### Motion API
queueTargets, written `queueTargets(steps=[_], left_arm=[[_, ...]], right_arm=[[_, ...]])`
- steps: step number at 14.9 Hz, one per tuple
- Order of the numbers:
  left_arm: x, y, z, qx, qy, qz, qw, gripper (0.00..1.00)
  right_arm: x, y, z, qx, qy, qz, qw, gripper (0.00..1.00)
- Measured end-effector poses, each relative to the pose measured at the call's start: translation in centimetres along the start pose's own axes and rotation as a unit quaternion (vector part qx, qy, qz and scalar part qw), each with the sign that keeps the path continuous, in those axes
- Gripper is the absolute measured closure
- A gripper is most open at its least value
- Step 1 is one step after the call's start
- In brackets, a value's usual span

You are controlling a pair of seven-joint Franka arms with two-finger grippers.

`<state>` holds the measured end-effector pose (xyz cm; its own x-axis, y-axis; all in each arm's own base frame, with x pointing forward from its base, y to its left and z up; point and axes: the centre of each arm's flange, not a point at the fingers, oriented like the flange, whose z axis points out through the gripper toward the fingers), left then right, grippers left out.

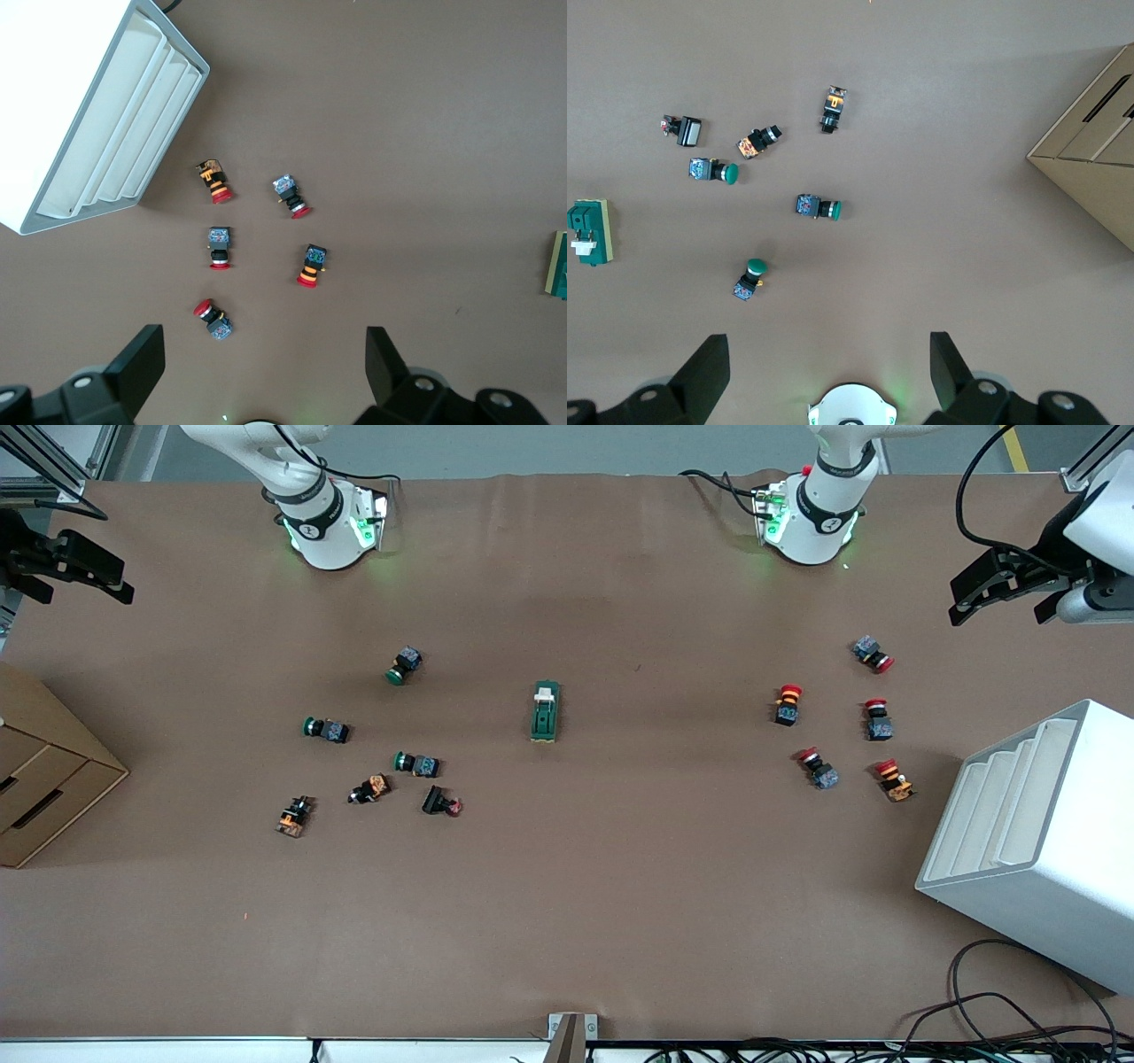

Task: Close load switch with both arms
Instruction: 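Move the left gripper over the green load switch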

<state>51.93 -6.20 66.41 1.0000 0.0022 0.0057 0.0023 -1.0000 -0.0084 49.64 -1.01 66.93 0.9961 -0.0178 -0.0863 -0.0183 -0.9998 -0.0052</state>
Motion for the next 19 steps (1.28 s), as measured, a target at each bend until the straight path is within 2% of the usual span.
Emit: queueTargets(steps=[6,9,13,19], left_arm=[[0.1,0.3,0.1,0.000,0.000,0.003,1.000,0.00],[0.6,2.9,0.6,-0.002,0.005,0.025,1.000,0.00],[1.5,11.8,3.4,-0.013,0.016,0.032,0.999,0.00],[-0.1,28.7,11.2,-0.055,0.022,-0.048,0.997,0.00]], right_arm=[[0.0,0.0,0.0,0.000,0.000,0.000,1.000,0.00],[0.0,-0.2,0.0,0.000,0.000,-0.002,1.000,0.00],[0.0,-0.4,0.0,-0.001,0.001,-0.004,1.000,0.00],[0.0,-0.6,0.0,-0.001,0.001,-0.005,1.000,0.00]])
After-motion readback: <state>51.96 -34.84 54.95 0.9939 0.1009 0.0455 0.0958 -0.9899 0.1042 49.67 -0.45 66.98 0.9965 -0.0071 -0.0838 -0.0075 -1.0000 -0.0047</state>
